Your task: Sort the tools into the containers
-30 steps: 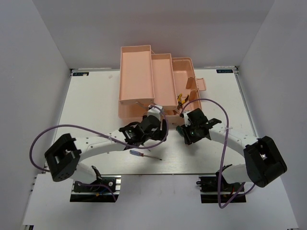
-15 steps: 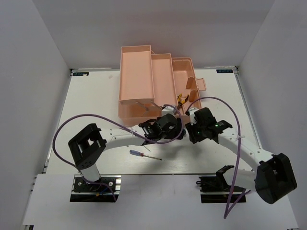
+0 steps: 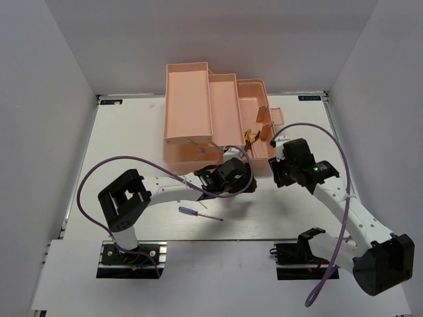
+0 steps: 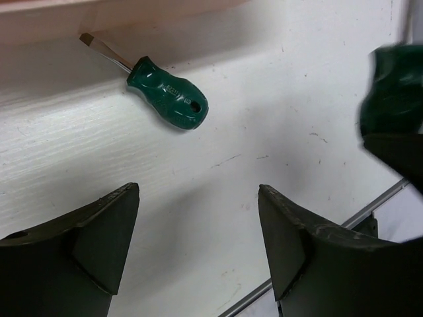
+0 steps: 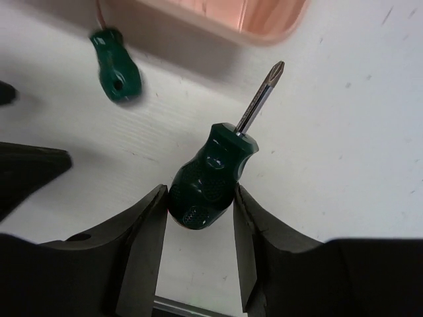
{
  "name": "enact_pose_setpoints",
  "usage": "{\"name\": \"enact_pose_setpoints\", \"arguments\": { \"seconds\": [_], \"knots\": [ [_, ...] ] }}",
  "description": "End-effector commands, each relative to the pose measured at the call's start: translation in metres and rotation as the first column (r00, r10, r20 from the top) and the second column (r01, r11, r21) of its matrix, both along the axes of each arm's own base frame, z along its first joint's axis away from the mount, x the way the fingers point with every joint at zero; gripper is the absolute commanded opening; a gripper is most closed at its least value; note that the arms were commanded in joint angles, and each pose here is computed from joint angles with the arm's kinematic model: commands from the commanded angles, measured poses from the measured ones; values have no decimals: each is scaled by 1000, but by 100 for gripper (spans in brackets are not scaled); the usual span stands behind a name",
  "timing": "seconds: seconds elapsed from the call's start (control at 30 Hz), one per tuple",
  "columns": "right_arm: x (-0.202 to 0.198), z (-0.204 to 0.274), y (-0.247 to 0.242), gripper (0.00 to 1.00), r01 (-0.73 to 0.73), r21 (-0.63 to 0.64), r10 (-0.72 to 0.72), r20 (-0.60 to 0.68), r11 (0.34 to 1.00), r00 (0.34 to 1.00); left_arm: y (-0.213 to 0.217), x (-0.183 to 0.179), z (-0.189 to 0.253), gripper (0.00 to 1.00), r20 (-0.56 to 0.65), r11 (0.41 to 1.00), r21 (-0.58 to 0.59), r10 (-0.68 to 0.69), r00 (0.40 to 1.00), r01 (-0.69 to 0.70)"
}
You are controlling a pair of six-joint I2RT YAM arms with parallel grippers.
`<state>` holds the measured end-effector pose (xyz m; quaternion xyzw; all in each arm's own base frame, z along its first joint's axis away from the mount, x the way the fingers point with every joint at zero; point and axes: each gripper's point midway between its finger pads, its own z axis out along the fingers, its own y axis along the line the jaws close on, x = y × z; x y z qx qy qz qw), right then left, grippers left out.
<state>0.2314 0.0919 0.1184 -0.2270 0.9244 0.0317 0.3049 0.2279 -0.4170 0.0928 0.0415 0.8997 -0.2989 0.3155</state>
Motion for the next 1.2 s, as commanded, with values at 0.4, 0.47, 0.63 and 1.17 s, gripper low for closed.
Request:
{"name": "enact_pose_setpoints", "arguments": {
  "seconds": [0.4,0.47,0.63,1.17],
  "knots": [
    [82,143,113,7,-264,429,172,242,864,955,-1,-11,-3,83,-55,997,-75,25,998,-29],
    [94,140,130,7,-270,479,183,220,835,958,-3,-10,-2,83,-67,997,-74,34,997,-39],
    [111,141,163,7,-326,569,266,189,755,945,-2,-9,-5,83,-68,995,-80,47,997,-52],
    [133,135,162,69,-308,554,235,201,774,951,-15,5,-12,83,-71,990,-93,102,992,-108]
  ]
}}
